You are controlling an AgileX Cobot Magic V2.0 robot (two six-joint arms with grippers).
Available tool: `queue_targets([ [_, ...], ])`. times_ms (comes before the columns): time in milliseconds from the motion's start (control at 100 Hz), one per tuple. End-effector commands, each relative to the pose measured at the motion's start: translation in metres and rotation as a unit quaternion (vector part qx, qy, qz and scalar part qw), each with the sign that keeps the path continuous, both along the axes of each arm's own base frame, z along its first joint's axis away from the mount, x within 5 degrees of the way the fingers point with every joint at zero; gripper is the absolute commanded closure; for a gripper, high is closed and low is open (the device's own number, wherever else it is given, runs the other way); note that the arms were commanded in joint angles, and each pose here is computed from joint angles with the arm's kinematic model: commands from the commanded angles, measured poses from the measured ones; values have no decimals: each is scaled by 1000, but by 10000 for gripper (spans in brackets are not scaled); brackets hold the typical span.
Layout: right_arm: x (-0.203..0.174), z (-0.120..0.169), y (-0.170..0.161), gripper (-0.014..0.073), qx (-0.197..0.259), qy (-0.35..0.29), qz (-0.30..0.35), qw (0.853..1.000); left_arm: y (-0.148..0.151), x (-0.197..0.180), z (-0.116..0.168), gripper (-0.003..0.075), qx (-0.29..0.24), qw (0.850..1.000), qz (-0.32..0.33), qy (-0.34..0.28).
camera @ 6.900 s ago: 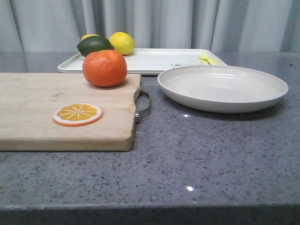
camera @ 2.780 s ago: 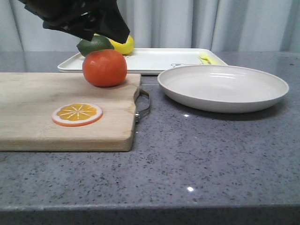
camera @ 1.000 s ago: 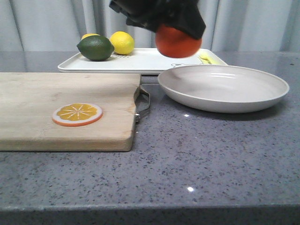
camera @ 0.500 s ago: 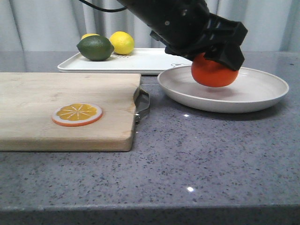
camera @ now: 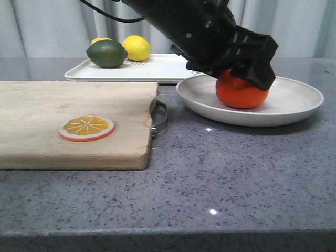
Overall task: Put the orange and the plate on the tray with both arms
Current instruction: 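Open the left gripper and raise it away from the orange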
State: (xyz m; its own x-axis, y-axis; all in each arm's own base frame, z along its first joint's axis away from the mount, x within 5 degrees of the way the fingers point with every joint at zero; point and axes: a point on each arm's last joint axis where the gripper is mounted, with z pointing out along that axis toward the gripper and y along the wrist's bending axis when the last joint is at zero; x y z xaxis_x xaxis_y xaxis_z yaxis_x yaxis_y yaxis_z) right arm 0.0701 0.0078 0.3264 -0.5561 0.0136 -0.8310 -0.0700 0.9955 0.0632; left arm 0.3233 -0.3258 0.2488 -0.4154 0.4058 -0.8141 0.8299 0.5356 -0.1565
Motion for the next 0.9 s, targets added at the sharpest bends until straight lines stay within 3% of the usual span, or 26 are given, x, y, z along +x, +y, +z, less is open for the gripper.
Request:
queue_targets([
  [0, 4, 14, 0, -29, -1, -38, -1, 999, 0, -3, 33, 276, -35, 999, 7, -28],
  [130, 4, 14, 0, -29, -1, -38, -1, 999, 1, -3, 33, 94, -31, 999, 4, -34],
  [210, 4, 14, 0, -29, -1, -38, -1, 999, 1, -3, 33, 31, -31, 999, 4, -34],
  [360, 4, 14, 0, -29, -1, -38, -1, 999, 2, -5, 38, 31, -37, 999, 6, -34],
  [630, 4, 13, -1, -29, -8, -37, -3, 999, 18, -13, 82, 70, -66, 994, 17, -80],
  [890, 4, 13, -3, -29, -22, -36, -7, 999, 63, -17, 111, 70, -93, 985, 89, -117],
])
